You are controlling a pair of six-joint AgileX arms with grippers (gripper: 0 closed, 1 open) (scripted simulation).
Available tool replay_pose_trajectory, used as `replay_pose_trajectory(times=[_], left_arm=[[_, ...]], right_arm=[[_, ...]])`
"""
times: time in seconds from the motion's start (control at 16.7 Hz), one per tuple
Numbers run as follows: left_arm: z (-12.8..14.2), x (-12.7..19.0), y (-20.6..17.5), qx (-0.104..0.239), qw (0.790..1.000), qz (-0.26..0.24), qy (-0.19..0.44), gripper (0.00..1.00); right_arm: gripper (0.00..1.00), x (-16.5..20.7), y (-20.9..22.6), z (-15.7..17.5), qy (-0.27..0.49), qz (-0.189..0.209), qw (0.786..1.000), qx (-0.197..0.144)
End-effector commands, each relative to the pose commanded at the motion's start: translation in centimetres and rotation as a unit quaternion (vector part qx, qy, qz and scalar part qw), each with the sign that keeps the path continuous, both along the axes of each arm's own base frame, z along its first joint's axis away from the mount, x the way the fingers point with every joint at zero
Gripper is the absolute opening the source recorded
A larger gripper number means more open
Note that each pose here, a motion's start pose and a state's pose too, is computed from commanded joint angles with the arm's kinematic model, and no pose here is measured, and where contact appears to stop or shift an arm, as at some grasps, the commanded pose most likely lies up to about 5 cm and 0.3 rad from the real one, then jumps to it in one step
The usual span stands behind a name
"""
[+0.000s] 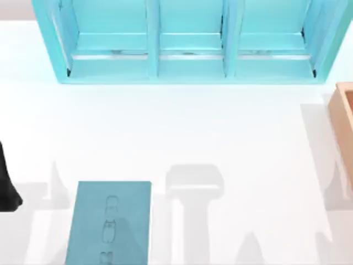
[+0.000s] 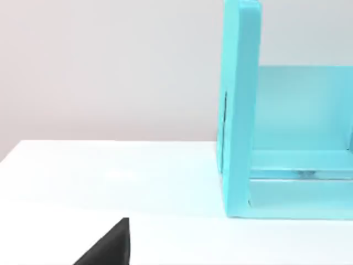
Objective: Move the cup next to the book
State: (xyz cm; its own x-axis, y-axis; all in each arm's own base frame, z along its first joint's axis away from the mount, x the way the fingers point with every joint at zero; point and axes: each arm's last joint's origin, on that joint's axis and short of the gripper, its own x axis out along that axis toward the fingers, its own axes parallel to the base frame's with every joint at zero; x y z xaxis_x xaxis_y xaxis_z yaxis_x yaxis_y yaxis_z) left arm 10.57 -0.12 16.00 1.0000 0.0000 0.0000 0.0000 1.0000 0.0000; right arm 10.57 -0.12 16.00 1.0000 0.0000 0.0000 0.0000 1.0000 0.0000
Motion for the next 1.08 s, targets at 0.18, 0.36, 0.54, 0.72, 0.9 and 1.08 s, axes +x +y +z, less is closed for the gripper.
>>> replay_pose_trajectory(times=[0.18,0.36,0.54,0.72,0.9,1.08], left_arm=[[0.2,0.0,0.0,0.005,1.0,0.001,0.003,1.0],[1.6,0.2,0.1,0.05,0.998,0.006,0.038,1.0],[3.9,1.1,0.3,0.142,0.983,0.005,0.115,1.0],[6.0,3.2,0.8,0.269,0.936,-0.024,0.224,1.0],[7.3,6.4,1.8,0.391,0.85,-0.091,0.341,1.0],[7.4,9.9,3.7,0.475,0.74,-0.191,0.436,1.0]], right_arm=[[1.0,0.0,0.0,0.0,0.0,0.0,1.0,0.0],[1.0,0.0,0.0,0.0,0.0,0.0,1.0,0.0],[1.0,0.0,0.0,0.0,0.0,0.0,1.0,0.0],[1.0,0.0,0.0,0.0,0.0,0.0,1.0,0.0],[1.0,0.0,0.0,0.0,0.0,0.0,1.0,0.0],[1.0,0.0,0.0,0.0,0.0,0.0,1.0,0.0]])
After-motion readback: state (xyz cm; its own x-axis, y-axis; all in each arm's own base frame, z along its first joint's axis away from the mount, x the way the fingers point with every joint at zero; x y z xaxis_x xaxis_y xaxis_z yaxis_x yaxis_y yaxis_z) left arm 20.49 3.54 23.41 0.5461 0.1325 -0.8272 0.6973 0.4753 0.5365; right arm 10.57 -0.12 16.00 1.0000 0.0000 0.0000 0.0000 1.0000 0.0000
